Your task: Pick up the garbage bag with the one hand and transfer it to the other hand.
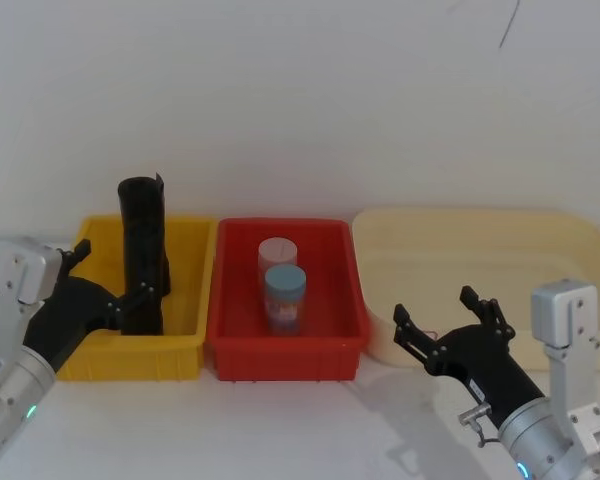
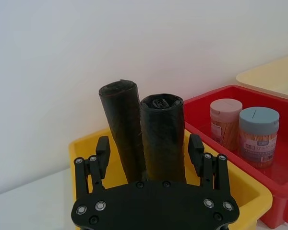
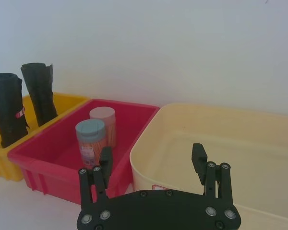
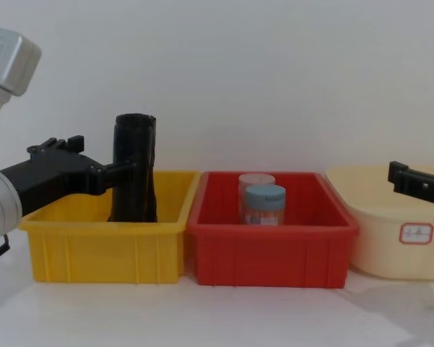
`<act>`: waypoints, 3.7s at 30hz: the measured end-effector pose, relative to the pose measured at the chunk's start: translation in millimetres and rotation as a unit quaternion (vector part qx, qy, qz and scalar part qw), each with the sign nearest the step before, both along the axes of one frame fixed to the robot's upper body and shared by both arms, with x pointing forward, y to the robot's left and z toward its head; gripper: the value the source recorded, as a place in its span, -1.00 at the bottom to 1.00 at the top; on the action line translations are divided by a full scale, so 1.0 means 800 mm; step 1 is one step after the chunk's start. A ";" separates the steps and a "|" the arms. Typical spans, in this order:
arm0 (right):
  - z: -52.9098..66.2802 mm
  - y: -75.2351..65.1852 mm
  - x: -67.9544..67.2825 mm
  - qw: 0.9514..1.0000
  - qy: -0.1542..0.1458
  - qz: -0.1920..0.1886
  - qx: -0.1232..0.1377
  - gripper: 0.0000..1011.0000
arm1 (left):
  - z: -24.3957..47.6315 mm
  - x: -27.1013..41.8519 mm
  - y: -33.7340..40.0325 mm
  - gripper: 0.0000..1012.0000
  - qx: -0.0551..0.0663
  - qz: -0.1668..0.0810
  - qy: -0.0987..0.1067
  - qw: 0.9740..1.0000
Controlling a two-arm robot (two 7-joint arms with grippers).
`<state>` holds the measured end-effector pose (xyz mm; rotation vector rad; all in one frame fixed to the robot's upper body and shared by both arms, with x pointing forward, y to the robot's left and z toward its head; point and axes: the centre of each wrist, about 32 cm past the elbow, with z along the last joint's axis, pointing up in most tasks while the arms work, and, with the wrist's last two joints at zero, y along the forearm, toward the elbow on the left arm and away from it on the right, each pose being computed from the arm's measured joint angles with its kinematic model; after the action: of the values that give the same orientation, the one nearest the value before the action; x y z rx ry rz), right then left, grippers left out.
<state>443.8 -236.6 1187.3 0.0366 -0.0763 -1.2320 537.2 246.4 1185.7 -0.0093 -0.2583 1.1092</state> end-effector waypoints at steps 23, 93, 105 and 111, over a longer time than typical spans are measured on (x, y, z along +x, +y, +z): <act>0.000 0.000 0.000 1.000 0.000 0.000 0.000 0.98 | -0.0042 0.0307 0.0058 0.98 -0.016 -0.035 0.011 0.999; 0.000 0.000 0.000 1.000 0.000 0.000 0.000 0.98 | 0.0710 0.1011 -0.0200 -0.25 -0.029 -0.248 -0.014 0.968; 0.000 0.000 0.000 1.000 0.000 0.000 0.000 0.98 | 0.0841 0.1247 -0.0332 -0.25 -0.043 -0.327 -0.024 0.944; 0.000 0.000 0.000 1.000 0.000 0.000 0.000 0.98 | 0.0877 0.1318 -0.0381 -0.25 -0.046 -0.347 -0.029 0.936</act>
<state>443.8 -236.6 1187.3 0.0366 -0.0763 -1.2320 642.6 216.0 1255.8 -0.2030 -0.2290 0.4142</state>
